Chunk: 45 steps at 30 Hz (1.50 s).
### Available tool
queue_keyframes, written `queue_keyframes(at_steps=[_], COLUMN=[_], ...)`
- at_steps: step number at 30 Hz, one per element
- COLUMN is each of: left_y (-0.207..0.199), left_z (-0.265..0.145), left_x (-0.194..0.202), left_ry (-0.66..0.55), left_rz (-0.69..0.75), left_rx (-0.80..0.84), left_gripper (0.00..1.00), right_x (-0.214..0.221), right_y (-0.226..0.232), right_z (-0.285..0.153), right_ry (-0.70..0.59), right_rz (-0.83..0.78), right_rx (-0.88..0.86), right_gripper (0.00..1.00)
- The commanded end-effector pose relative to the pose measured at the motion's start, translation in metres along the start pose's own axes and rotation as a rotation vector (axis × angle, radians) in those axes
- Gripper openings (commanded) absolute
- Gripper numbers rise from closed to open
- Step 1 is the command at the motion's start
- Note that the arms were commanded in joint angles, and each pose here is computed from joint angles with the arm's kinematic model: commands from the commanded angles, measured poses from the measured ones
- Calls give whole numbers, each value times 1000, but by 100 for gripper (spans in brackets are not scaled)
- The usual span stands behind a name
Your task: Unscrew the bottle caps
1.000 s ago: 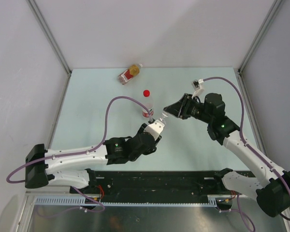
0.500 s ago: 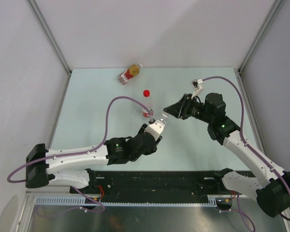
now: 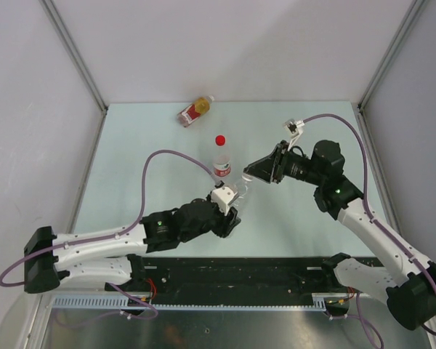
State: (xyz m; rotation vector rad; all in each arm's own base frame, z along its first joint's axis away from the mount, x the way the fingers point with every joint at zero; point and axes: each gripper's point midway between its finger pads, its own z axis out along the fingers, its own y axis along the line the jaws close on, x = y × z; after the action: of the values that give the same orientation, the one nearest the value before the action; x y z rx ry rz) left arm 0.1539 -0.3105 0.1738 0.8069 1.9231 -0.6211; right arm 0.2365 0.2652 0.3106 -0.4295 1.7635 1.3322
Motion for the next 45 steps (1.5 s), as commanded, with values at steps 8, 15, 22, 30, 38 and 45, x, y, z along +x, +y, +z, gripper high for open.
queue_keyframes(at_steps=[8, 15, 22, 30, 38, 45], left_y=[-101, -129, -142, -146, -145, -138], left_z=[-67, -107, -143, -155, -147, -125], left_x=[-56, -61, -59, -51, -49, -51], left_ry=[-326, -394, -438, -430, -414, -395], left_rz=[70, 146, 217, 243, 224, 165], left_rx=[700, 952, 1123, 1191, 1167, 1066], left_gripper=[0, 0, 0, 0, 0, 0], right_x=[-6, 8, 21, 18, 10, -5], right_y=[85, 114, 134, 145, 145, 134], right_z=[-23, -41, -57, -67, -64, -52], right_ry=[9, 36, 63, 35, -2, -57], right_rz=[-189, -307, -426, -492, -481, -386], right_rx=[-387, -549, -661, -701, -673, -571], right_gripper=[0, 0, 0, 0, 3, 58])
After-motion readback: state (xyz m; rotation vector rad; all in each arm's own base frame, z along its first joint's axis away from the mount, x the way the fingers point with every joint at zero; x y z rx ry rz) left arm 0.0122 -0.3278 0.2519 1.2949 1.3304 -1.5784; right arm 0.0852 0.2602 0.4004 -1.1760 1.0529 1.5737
